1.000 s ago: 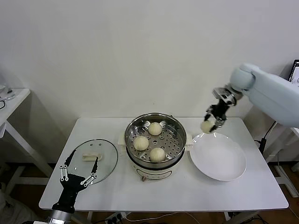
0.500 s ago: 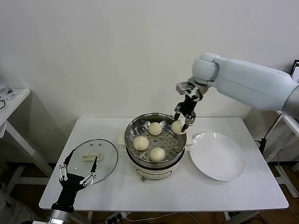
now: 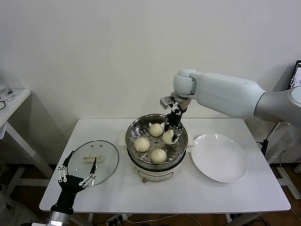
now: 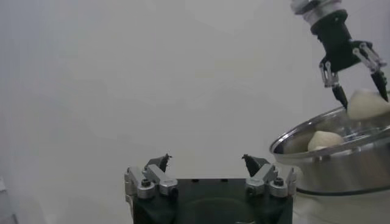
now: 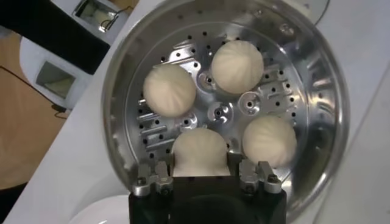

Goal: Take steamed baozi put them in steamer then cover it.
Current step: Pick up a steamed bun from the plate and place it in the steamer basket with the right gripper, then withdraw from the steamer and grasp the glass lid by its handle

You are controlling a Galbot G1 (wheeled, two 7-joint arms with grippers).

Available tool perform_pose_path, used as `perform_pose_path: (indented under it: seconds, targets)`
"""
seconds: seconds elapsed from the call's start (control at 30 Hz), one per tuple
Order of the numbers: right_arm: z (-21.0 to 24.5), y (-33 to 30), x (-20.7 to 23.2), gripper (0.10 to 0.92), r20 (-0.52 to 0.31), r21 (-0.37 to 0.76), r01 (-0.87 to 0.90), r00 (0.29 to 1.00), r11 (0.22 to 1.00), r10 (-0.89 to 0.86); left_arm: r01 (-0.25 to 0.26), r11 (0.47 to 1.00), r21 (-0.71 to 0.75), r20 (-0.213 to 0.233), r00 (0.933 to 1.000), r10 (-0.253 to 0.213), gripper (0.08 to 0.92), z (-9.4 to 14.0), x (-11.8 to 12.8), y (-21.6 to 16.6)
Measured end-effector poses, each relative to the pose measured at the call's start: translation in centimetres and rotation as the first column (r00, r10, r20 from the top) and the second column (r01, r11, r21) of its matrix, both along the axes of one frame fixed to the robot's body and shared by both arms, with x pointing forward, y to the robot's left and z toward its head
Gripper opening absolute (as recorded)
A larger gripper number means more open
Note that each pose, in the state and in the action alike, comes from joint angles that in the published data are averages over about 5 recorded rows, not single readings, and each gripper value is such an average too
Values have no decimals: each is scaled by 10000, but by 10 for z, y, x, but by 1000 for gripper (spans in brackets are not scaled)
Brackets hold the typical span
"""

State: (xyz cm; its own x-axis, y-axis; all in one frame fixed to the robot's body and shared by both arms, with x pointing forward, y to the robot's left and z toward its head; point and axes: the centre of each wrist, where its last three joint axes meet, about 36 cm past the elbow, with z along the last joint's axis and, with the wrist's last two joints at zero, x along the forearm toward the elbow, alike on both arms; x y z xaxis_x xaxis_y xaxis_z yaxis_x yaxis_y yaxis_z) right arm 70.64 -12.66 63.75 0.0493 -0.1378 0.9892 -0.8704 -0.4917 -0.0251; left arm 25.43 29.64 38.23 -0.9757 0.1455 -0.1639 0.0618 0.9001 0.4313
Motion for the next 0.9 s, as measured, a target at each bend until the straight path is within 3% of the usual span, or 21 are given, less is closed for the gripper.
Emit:
perform_pose_path:
  seconds: [0.2,0.53,0.73,0.9]
  targets:
    - [-16,-2,3,637,-10,-198,88,10000,9998,-88,-19,10000,1,-13,10000,19,823,0,0,0]
    - [-25,2,2,817,134,-138,41,9999,9999,-40,-72,10000,16,9,10000,72,823,1,0,1]
    - [-11,-2,-1,822,264,299,-17,9997,9996,9,-63,9999,103,57,10000,63,823,3,2,1]
    - [8,-17,-9,823,533,1351,-73,9986,9908,1,-17,9995,304,205,9998,11,823,5,5,1]
